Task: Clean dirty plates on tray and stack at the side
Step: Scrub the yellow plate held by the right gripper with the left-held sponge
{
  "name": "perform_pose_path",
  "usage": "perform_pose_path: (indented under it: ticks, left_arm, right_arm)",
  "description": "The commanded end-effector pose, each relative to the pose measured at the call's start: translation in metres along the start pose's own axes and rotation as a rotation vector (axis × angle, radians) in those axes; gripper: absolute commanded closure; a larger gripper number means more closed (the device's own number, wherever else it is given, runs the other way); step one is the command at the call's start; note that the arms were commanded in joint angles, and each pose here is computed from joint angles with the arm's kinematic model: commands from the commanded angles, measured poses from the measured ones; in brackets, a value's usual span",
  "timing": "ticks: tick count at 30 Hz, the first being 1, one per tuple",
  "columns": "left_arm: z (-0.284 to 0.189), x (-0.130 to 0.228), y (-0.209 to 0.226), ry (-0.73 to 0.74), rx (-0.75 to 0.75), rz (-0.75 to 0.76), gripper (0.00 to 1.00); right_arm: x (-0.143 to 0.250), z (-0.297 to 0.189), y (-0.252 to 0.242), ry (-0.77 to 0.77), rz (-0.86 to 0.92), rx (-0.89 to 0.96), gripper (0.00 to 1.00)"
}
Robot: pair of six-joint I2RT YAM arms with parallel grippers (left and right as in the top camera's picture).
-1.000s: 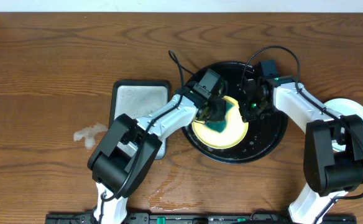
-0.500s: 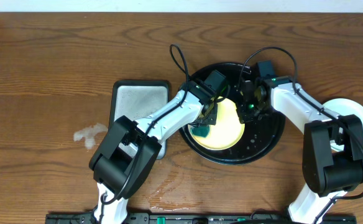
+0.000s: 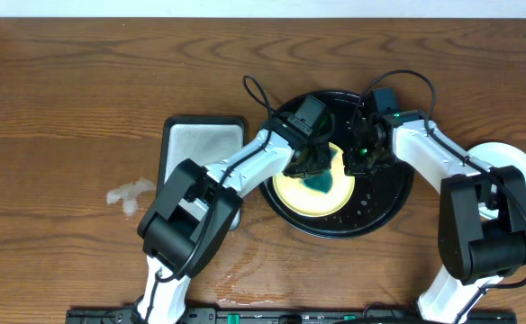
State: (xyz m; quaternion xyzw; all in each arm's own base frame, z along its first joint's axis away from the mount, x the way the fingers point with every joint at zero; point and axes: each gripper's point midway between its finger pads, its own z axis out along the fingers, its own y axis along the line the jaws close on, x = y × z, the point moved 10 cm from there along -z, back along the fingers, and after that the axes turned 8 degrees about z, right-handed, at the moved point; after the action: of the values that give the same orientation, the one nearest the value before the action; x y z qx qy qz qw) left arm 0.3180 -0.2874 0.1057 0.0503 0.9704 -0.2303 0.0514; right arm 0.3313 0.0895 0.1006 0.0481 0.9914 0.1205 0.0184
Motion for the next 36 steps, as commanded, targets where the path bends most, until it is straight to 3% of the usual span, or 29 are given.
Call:
perform_pose_path:
  ticks: [1, 9, 15, 23, 30, 33, 36]
  left_arm:
    - [0.034, 0.035, -0.011, 0.181, 0.047, -0.007, 0.93]
    - [0.033, 0.046, -0.005, 0.233, -0.030, -0.051, 0.93]
    - [0.021, 0.026, 0.038, 0.123, -0.274, -0.089, 0.93]
    - [-0.015, -0.018, 0.077, -0.061, -0.490, 0.033, 0.93]
    - [-0.025, -0.019, 0.085, -0.095, -0.762, 0.223, 0.92]
    - [-0.021, -0.012, 0.075, -0.088, -0.764, 0.258, 0.93]
    - [-0.009, -0.004, 0.055, -0.059, -0.626, 0.276, 0.93]
  right_arm:
    - [0.001, 0.006, -0.007, -0.002, 0.077, 0.062, 0.99]
    - [0.002, 0.006, -0.007, -0.003, 0.095, 0.062, 0.99]
    - [0.002, 0.006, -0.007, -0.002, 0.095, 0.062, 0.99]
    - [0.002, 0.006, -0.007, -0.001, 0.095, 0.062, 0.99]
    - [0.002, 0.006, -0.007, -0.001, 0.095, 0.067, 0.99]
    - [0.002, 0.006, -0.007, 0.003, 0.096, 0.068, 0.99]
    - [0.003, 0.006, -0.008, 0.004, 0.097, 0.069, 0.99]
